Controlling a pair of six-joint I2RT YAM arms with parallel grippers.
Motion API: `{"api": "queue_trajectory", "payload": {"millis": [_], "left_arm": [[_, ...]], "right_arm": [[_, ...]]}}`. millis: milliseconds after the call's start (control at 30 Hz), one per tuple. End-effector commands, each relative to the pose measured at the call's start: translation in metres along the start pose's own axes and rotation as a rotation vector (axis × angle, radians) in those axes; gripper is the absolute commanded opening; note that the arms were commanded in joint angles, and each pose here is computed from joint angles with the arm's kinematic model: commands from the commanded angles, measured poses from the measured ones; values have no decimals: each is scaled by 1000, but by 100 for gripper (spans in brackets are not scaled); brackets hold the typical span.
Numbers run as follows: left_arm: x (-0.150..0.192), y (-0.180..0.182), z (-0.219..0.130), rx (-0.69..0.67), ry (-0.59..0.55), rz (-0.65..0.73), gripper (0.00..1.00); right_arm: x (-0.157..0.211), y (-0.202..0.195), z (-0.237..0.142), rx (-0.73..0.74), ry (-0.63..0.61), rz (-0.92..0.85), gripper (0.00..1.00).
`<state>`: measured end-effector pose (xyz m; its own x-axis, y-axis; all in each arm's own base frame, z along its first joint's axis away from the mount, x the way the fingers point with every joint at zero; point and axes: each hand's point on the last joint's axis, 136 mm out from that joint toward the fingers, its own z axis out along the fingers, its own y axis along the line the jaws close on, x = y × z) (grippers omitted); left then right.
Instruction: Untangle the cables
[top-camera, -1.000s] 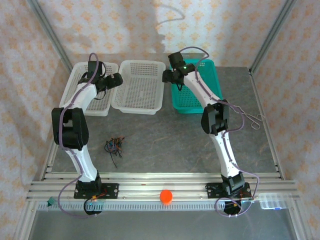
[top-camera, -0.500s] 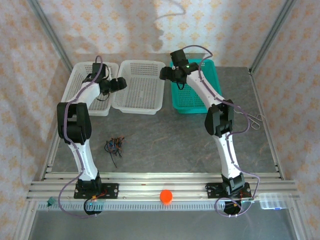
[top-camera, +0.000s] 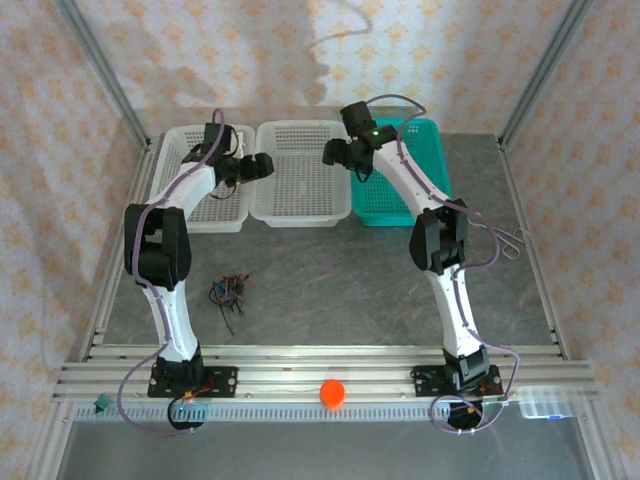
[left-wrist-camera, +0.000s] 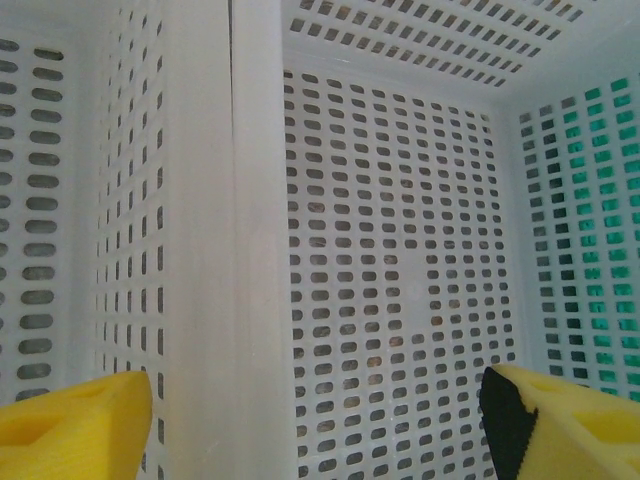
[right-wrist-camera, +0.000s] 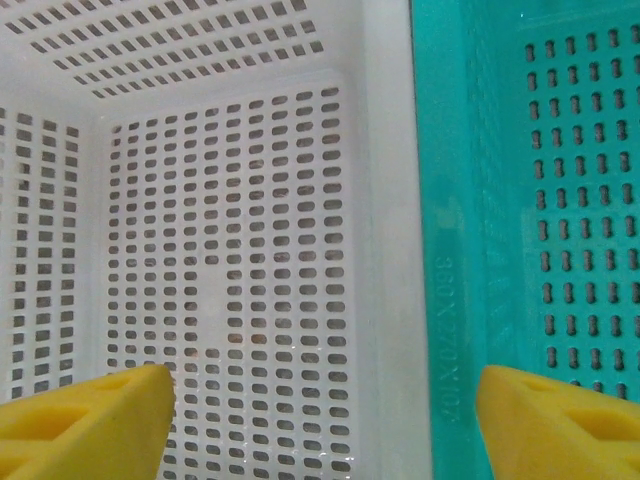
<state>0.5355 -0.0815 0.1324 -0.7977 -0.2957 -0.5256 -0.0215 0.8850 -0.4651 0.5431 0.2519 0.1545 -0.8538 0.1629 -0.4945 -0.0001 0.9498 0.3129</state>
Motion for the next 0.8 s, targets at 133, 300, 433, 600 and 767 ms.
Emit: {"api": "queue_trajectory", "payload": {"millis": [133, 300, 433, 600, 767], "left_arm": [[3, -35, 18, 82, 15, 37, 84], [-9, -37, 13, 48, -14, 55, 88], [-29, -43, -11, -27, -74, 93, 99], [-50, -55, -78, -117, -224, 115, 99], [-27, -63, -139, -159, -317, 130, 99]], "right_arm": [[-4, -24, -20, 122, -45, -10, 80], [-8, -30, -42, 139, -77, -12, 95], [-16, -32, -70, 137, -164, 5, 100], [-15, -21, -108, 11, -297, -24, 100], [23, 23, -141, -189, -326, -144, 100]]}}
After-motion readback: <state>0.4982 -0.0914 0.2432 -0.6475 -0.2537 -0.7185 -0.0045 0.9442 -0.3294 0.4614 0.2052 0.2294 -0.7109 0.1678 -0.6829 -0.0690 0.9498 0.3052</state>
